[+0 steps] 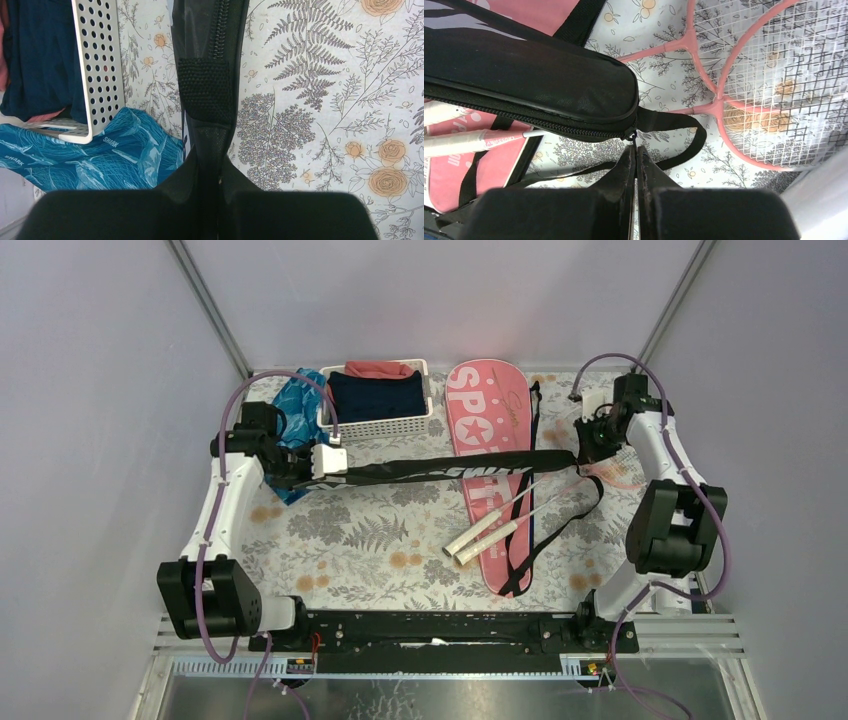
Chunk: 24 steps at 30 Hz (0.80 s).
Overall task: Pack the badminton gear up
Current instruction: Zip the racket bag at the center of the board, then place the racket bag at the center of the board.
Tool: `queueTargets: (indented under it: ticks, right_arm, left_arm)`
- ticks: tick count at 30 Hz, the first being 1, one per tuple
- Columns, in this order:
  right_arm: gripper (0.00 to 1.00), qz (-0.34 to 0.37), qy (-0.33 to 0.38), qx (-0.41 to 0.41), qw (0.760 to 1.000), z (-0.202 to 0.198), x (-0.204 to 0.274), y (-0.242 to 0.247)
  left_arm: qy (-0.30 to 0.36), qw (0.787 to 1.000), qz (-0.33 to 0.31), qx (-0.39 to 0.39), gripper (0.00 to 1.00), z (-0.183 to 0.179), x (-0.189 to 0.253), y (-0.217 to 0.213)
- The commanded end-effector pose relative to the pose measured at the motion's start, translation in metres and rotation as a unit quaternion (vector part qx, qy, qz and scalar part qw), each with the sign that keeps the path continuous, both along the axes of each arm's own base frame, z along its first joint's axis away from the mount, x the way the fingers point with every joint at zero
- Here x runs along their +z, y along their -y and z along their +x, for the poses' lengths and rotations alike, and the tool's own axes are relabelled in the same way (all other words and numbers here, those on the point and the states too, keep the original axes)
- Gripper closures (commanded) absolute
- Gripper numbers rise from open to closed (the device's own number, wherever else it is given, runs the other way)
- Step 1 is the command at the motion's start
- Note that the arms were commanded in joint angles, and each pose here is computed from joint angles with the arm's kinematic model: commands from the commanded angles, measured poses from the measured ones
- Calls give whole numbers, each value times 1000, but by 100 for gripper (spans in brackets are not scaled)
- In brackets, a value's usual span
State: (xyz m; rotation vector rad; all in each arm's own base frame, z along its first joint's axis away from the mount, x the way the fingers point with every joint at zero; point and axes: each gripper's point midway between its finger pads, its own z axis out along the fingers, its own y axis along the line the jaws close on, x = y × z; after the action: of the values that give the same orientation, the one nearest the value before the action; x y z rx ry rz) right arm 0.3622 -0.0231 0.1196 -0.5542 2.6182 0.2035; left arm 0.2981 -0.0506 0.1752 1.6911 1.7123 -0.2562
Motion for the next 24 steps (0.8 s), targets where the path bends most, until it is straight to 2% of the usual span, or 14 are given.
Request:
queueTargets:
  ticks: [1,6,12,14,16,20,22,24]
  right_arm:
    - [100,-44,-10,-15,999,0,-12,32]
    - [100,-17,-18,-10,1000,3,-16,23]
    - [94,38,46,-10,998,17,42,3]
    - [81,60,71,-11,996,21,65,-5]
    - [58,77,90,-9,993,22,85,-12]
    - [23,93,119,-10,989,25,114,-18]
    - [13,100,135,-9,986,25,127,-21]
    - [11,112,145,-7,983,24,135,-25]
  left_arm:
    - [29,999,21,41,100,14,14,-25]
    - [23,997,-50,53,100,18,35,-5]
    - [32,988,-120,92,100,29,81,7]
    - [46,983,-136,111,100,34,95,7]
    - [60,979,-142,131,100,39,106,5]
    - [82,974,-122,172,100,48,117,-11]
    - [96,970,-115,192,100,52,125,-23]
    - [110,966,-113,206,100,52,134,-34]
